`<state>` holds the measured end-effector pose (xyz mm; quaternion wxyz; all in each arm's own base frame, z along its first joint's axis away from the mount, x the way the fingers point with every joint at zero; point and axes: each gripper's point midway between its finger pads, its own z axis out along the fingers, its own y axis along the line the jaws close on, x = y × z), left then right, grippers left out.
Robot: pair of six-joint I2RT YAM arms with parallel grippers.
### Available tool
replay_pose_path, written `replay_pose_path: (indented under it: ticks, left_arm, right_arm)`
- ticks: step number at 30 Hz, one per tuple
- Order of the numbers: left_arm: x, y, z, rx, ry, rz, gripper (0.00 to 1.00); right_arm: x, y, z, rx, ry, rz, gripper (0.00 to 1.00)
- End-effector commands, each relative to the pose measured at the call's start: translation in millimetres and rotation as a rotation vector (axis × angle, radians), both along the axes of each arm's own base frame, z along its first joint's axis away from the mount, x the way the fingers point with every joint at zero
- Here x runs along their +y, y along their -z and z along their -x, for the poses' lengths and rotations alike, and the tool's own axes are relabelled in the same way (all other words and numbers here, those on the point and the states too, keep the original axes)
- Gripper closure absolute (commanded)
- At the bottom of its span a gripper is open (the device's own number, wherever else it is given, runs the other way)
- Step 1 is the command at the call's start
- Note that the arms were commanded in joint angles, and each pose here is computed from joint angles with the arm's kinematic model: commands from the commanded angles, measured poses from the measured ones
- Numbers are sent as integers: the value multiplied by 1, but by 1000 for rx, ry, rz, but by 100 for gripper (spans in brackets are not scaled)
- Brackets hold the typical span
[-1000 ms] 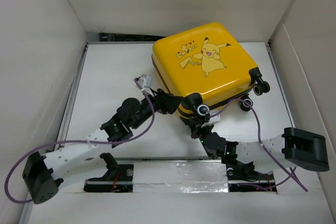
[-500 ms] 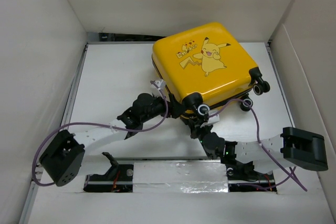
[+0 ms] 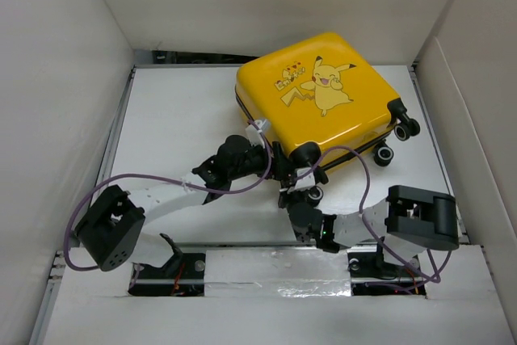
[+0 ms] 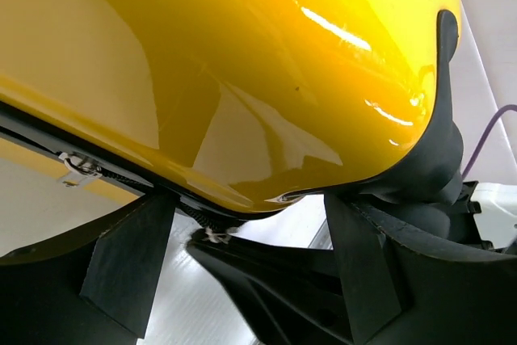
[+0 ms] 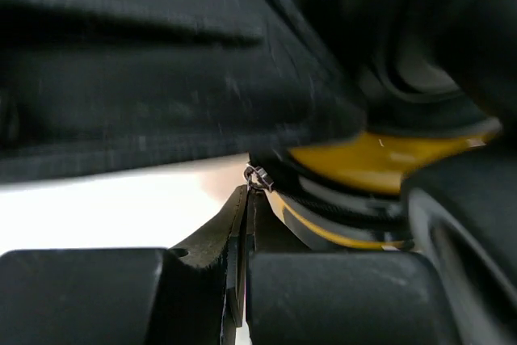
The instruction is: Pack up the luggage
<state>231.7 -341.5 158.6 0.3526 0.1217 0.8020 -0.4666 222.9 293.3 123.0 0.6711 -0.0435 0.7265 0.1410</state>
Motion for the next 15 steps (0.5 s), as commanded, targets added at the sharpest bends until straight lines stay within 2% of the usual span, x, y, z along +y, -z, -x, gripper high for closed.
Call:
replay_pose_path:
  ticks: [1,4,5,6,7,8,10,11,12,13,15]
  left_arm:
    - [-21,-82,-4,-177,33,196,29]
    - [-3,-81,-6,-184,-9,178,28]
    - [8,-89,-8,-199,-32,191,27]
    - [14,-79,-4,-184,-44,177,27]
    - [24,-76,-11,-192,-98,165,27]
    - [34,-81,-9,-207,-126,164,27]
    - [60,-60,-17,-215,-242,103,29]
    - [72,-66,-14,-238,-282,107,30]
    - [85,-48,-15,-225,-322,73,31]
    - [95,-42,-16,-231,-361,58,39]
    - [105,-40,-9,-244,-370,61,50]
  right_arm:
    - [70,-64,13,-44,-234,-308,100]
    - [71,-57,6,-23,-262,-380,100]
    - [67,-52,3,-21,-250,-380,97]
    - [67,-51,3,-22,-250,-377,87]
    - [68,-52,7,-12,-258,-365,66]
    - [67,-51,10,-2,-258,-355,54]
    - [63,-52,18,29,-264,-312,30]
    - [63,-53,21,49,-276,-298,26]
    - [69,-56,27,85,-316,-307,22]
    - [67,-41,33,136,-335,-223,21]
    - [72,-55,49,178,-425,-216,21]
